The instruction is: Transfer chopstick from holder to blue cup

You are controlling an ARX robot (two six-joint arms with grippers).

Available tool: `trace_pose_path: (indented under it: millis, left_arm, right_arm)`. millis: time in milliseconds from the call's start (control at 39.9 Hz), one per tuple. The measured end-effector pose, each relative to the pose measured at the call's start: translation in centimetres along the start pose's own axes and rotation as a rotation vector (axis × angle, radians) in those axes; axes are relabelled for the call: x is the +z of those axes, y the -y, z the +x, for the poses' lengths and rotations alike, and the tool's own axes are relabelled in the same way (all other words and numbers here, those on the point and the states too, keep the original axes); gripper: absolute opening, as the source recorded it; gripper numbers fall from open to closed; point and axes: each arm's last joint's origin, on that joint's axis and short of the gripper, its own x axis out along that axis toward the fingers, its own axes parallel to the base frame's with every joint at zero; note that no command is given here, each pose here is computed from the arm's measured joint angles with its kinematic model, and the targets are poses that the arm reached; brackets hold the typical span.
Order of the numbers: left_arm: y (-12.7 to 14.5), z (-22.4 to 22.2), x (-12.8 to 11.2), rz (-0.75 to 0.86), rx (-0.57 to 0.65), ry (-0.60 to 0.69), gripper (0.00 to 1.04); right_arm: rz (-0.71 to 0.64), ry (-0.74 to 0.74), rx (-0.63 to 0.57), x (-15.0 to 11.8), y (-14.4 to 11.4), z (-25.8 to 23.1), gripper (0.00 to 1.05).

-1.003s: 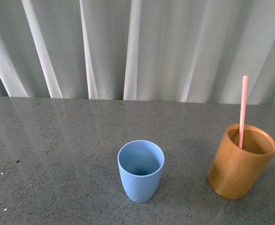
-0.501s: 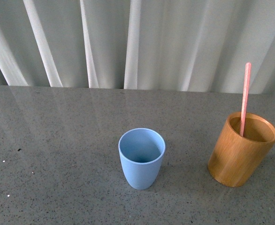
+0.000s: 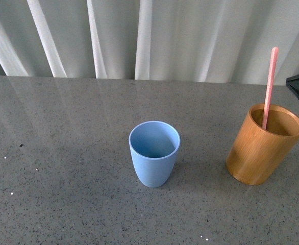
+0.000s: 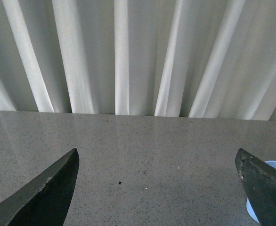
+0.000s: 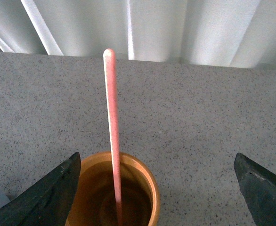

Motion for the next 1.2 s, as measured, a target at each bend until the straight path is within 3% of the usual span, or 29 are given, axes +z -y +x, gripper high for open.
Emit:
trace_pose_path:
  millis: [351, 627, 953, 1203]
  left_arm:
    - [0.0, 0.0, 0.0, 0.0, 0.0, 0.0, 0.98]
    - [0.0, 0.0, 0.0, 0.0, 0.0, 0.0, 0.98]
    - [0.0, 0.0, 0.0, 0.0, 0.0, 0.0, 0.98]
    - [0.0, 0.0, 0.0, 0.0, 0.0, 0.0, 0.98]
  right_arm:
    - [-0.027, 0.018, 0.045, 1.1, -1.3, 4.1, 0.95]
    - [-0.038, 0.007, 0.054, 0.5, -2.2, 7.1, 0.94]
    - [-0.039, 0.015, 0.077, 0.6, -3.2, 8.5, 0.53]
    - [-0.016, 0.059, 0.08, 1.1, -3.5, 8.7, 0.0]
